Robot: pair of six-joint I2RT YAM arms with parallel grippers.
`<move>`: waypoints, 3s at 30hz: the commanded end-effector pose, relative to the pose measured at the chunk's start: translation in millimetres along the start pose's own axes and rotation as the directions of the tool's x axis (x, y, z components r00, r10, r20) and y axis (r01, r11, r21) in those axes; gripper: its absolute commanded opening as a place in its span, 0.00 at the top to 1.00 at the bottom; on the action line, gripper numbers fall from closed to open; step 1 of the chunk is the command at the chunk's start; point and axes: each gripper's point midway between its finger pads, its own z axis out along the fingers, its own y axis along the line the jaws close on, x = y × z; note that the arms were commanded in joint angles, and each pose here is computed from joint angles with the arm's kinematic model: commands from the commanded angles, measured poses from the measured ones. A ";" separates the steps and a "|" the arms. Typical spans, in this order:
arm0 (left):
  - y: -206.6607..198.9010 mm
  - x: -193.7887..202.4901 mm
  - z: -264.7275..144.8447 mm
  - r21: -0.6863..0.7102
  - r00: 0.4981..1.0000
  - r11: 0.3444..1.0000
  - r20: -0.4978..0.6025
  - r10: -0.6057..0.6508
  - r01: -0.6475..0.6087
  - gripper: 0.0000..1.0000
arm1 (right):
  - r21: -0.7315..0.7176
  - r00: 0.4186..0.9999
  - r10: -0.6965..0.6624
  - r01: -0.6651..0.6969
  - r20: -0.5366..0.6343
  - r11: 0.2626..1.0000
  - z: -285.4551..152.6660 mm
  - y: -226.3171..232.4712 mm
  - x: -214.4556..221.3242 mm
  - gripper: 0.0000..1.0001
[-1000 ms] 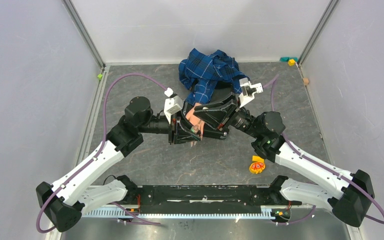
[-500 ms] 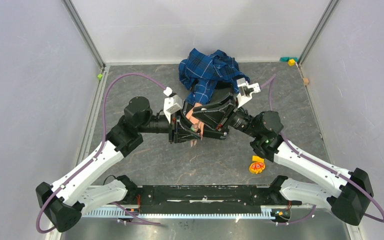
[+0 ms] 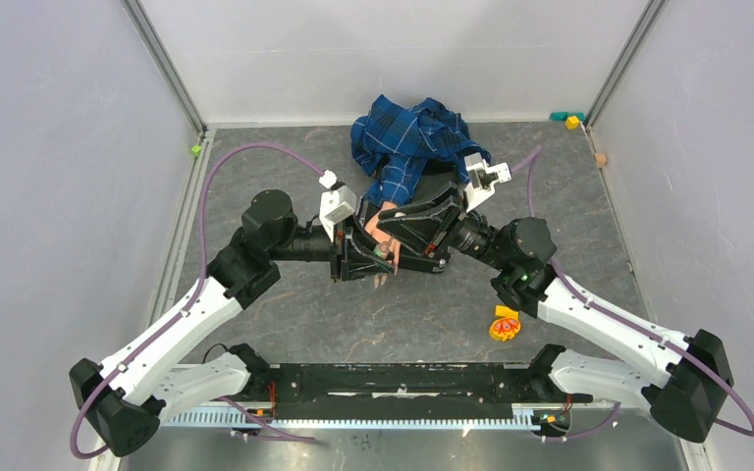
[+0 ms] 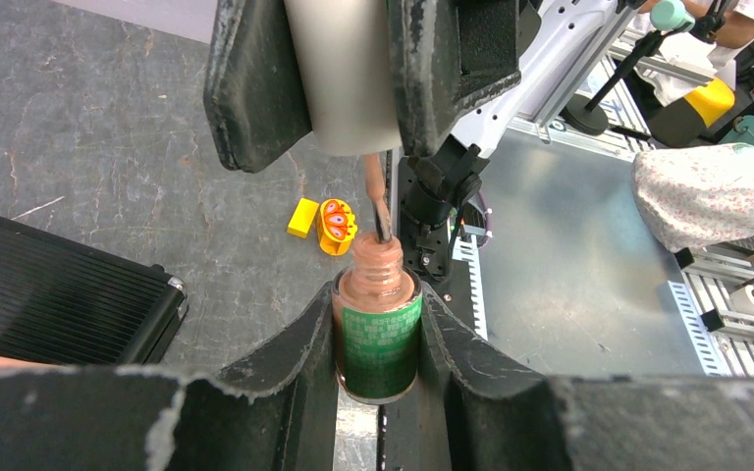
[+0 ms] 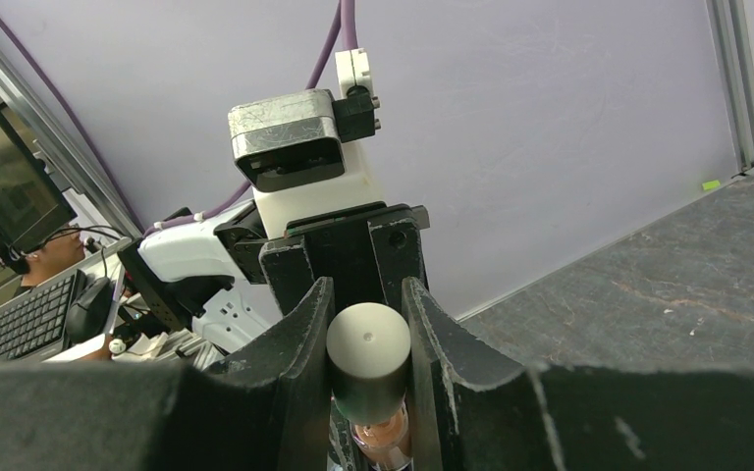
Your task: Paint the nails
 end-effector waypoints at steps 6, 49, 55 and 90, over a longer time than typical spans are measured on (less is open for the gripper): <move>-8.8 -20.9 -1.6 0.012 0.998 0.999 0.056 0.038 -0.039 0.98 | -0.055 1.000 -0.002 0.004 0.024 0.998 7.4 13.8 -8.2 1.00; 39.1 -47.0 -29.2 -0.371 0.975 0.928 0.195 0.106 -0.026 0.98 | 0.298 0.975 0.029 0.038 -0.219 0.954 10.4 -29.4 95.1 1.00; 64.7 -42.5 -44.7 -0.522 0.977 0.853 0.190 0.097 0.016 0.98 | 0.421 0.963 0.076 0.042 -0.260 0.906 19.3 -39.1 119.3 1.00; 46.9 -33.0 -28.2 -0.389 0.989 0.921 0.131 0.064 -0.008 0.98 | 0.328 0.965 -0.183 0.237 -0.187 0.914 -18.4 -41.0 -11.4 0.02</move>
